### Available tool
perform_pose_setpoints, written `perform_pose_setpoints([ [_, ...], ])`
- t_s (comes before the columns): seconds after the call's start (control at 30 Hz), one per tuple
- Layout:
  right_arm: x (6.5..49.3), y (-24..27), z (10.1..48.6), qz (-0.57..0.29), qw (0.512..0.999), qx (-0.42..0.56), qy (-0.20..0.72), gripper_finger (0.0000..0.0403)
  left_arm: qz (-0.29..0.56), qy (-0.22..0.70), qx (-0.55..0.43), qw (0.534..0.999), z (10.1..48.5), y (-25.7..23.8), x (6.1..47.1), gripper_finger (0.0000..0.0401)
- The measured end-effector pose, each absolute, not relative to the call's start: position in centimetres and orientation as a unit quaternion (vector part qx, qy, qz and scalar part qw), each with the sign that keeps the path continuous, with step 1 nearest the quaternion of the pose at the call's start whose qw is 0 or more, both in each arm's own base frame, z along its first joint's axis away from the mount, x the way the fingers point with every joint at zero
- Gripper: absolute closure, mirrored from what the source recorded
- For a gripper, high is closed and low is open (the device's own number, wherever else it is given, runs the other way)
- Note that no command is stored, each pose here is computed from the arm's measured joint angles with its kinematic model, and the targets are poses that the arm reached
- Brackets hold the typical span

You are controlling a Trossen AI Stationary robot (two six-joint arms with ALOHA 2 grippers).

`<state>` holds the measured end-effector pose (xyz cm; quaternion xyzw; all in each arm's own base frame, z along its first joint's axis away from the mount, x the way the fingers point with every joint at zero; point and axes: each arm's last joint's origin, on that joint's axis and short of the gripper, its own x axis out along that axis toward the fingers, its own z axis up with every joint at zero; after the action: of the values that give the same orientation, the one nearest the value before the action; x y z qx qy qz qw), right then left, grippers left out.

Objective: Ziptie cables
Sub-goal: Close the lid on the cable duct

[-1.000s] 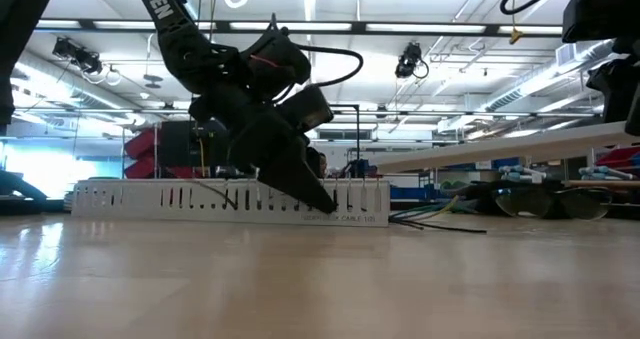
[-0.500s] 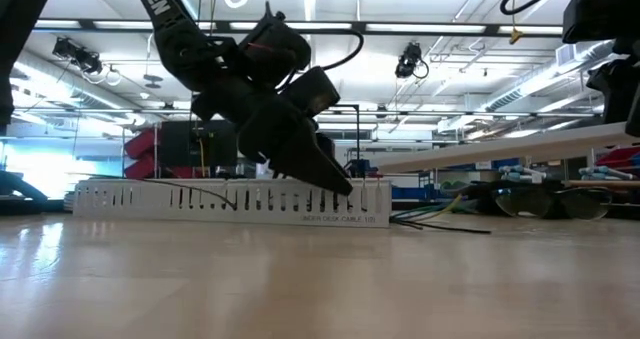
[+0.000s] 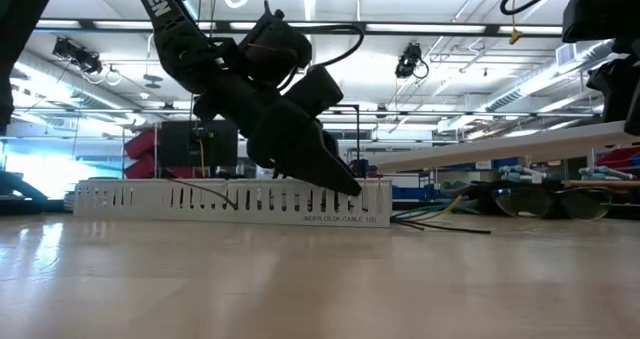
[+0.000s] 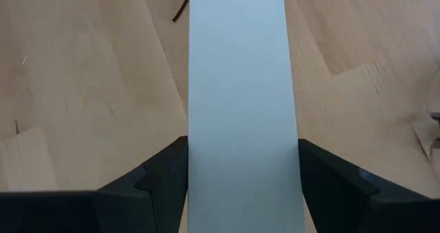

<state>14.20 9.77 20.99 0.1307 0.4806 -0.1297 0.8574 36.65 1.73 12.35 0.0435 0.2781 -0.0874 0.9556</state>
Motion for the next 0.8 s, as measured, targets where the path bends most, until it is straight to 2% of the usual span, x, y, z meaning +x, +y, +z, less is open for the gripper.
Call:
perform_pose_setpoints([
  [0.17, 14.2, 9.8, 21.0, -0.13, 0.858, 0.131, 0.48, 0.0172, -0.086, 0.266, 0.041, 0.959, 12.5, 1.5, 36.8, 0.0105],
  [0.37, 14.2, 9.8, 21.0, -0.131, 0.858, 0.13, 0.479, 0.0172, -0.072, 0.237, 0.108, 0.963, 13.0, 0.3, 37.2, 0.0105],
  [0.6, 14.2, 9.8, 21.0, -0.127, 0.857, 0.13, 0.483, 0.0171, -0.077, 0.236, 0.095, 0.964, 13.0, -0.8, 37.2, 0.0105],
  [0.8, 14.2, 9.8, 21.0, -0.13, 0.858, 0.13, 0.48, 0.0171, -0.039, 0.246, 0.092, 0.964, 13.0, -0.4, 37.1, 0.0105],
])
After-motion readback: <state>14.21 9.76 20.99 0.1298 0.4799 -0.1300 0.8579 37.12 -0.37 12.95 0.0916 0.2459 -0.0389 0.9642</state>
